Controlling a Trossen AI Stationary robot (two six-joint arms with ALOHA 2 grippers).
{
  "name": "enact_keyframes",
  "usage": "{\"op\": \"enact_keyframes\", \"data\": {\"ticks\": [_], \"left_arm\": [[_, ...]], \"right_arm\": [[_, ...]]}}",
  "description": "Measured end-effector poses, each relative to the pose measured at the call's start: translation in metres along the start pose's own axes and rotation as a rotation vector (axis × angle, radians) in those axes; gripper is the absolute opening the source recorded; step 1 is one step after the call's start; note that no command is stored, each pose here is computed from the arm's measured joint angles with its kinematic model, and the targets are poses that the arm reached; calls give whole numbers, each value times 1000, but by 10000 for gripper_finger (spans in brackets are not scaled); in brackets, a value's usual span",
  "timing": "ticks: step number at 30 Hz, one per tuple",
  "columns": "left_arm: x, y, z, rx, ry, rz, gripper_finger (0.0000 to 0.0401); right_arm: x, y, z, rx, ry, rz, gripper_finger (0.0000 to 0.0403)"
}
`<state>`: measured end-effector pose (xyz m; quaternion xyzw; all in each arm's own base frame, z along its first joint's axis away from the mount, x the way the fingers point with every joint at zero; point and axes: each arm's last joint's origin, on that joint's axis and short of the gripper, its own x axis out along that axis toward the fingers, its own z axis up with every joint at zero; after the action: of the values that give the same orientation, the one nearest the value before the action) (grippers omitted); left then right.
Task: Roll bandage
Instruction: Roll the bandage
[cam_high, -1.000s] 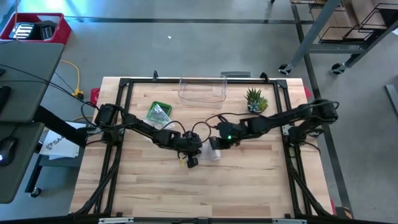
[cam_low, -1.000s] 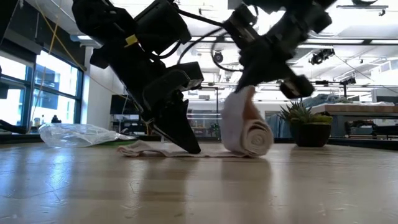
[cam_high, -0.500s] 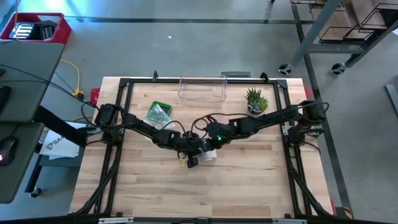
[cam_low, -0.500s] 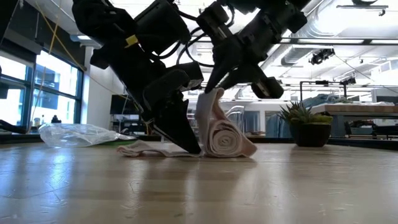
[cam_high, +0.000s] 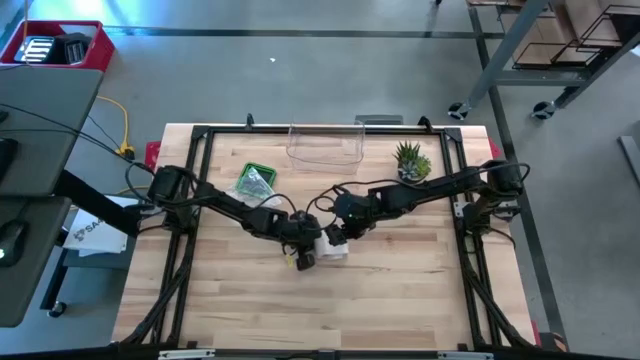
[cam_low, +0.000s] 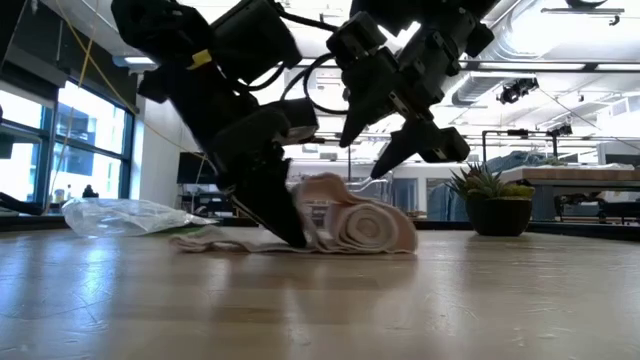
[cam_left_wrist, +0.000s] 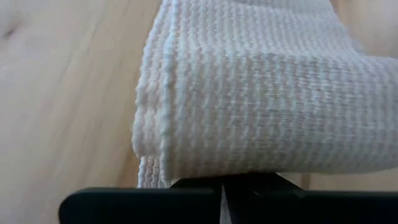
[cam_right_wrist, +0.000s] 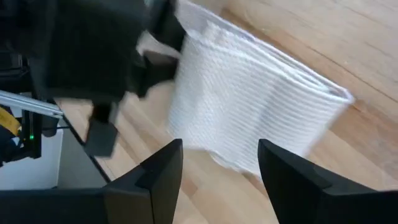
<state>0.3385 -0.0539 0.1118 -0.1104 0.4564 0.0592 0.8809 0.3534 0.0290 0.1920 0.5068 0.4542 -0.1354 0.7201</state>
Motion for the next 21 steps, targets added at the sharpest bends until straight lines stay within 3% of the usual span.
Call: {"op": "enact_keyframes", "data": {"ticks": [6,12,21], "left_arm": [[-11,5,-2,39,60,31,0],[-16,3,-1,31,109,-16,0],[-41,7,7,23,131,45,0]], "right_arm": [[-7,-3,4,-14,-12,-19,199],[-23,-10,13,-9,-33,-56,199],[-31,-13,17,-27,-77,-80,199]]}}
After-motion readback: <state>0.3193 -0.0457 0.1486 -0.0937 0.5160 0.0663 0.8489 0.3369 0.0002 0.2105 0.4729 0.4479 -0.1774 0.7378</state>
